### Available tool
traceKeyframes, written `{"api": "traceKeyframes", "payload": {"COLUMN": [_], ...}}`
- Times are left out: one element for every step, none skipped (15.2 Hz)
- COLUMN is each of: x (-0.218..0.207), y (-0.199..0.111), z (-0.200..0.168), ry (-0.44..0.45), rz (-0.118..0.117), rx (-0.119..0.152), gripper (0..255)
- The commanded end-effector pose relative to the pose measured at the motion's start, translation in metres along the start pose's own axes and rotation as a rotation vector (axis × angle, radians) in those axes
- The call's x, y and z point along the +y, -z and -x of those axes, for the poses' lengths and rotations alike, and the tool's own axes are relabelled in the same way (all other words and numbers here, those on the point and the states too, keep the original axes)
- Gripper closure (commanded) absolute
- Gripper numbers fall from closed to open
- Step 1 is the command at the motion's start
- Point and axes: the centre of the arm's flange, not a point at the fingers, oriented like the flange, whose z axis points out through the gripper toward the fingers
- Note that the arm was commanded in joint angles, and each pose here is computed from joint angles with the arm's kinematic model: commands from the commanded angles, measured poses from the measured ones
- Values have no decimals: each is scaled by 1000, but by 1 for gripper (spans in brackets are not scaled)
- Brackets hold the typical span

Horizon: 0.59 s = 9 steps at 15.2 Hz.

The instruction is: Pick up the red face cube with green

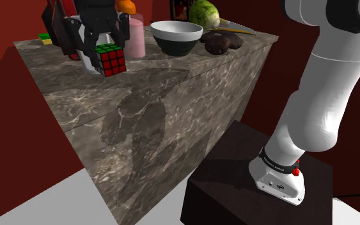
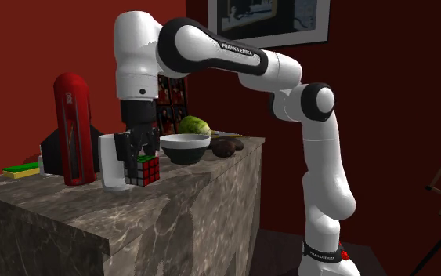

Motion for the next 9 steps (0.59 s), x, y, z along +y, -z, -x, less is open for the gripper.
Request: {"api": "traceKeyframes", "payload": {"x": [0, 0, 0, 0, 0, 0, 0, 0, 0], "y": [10, 16, 21, 26, 31, 37, 42, 43, 43], "z": [-1, -1, -1, -1, -1, -1, -1, -1, -1], "ry": [0, 0, 0, 0, 0, 0, 0, 0, 0], "rz": [0, 0, 0, 0, 0, 0, 0, 0, 0], "rx": [0, 0, 0, 0, 0, 0, 0, 0, 0], "gripper": [255, 255, 255, 255, 255, 255, 255, 255, 255]}}
